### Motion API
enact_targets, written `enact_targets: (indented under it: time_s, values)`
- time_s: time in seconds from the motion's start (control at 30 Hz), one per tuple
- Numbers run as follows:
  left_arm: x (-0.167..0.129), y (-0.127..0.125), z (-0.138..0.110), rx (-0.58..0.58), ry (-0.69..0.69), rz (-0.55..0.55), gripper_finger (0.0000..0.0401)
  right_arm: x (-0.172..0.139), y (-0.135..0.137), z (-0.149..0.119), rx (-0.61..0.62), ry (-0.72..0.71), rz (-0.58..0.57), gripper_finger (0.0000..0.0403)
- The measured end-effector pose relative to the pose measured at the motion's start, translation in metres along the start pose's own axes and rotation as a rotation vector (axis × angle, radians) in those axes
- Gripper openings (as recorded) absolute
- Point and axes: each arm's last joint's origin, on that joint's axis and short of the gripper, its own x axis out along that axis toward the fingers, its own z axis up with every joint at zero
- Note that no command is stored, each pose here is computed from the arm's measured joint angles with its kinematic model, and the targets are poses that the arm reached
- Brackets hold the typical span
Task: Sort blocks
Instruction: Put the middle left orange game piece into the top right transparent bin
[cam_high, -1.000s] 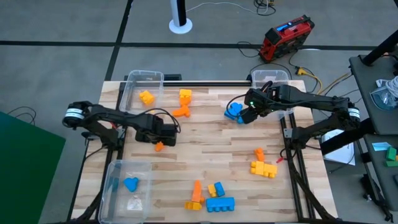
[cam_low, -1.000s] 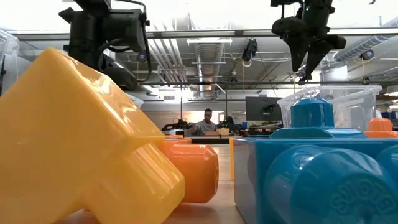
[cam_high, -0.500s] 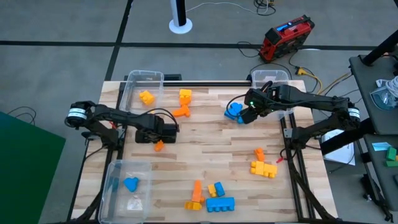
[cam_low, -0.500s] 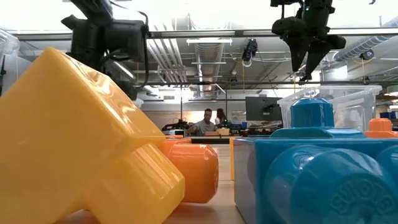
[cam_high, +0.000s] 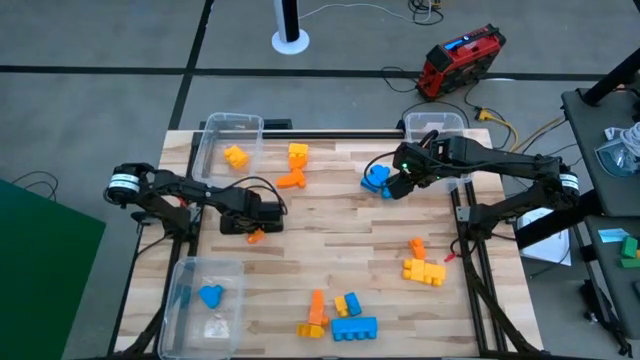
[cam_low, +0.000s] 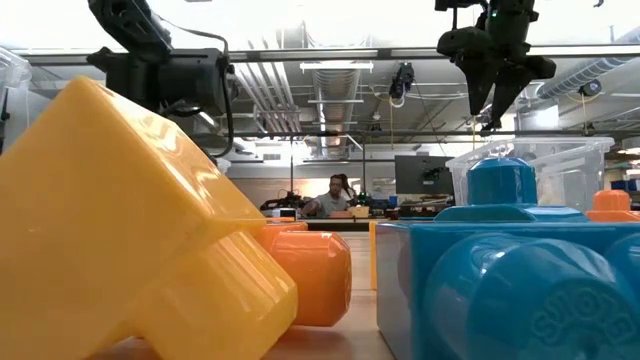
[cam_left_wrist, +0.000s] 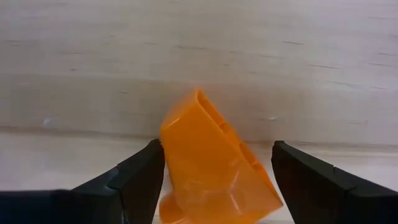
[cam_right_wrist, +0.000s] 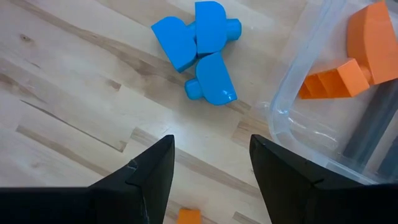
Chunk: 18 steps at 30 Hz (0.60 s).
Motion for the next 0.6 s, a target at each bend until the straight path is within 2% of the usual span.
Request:
enact_targets:
  time_s: [0.2,0.5,0.6]
  values:
    - [0.0008,-0.0008,0.0,0.019,0.0,-0.013,0.0247,0.0002,-0.0001,-0.0001,0.0,0.001,-0.001,0.0201]
    - [0.0004,-0.0014,-0.0001,0.055,0.0,-0.02,0.014,0.0003,0.0,0.0,0.001,0.0,-0.001,0.0201]
    - [0.0,-0.0017,-0.0001,0.091,0.0,-0.024,0.0126,0.0003,0.0,0.0001,0.002,0.0,-0.001,0.0201]
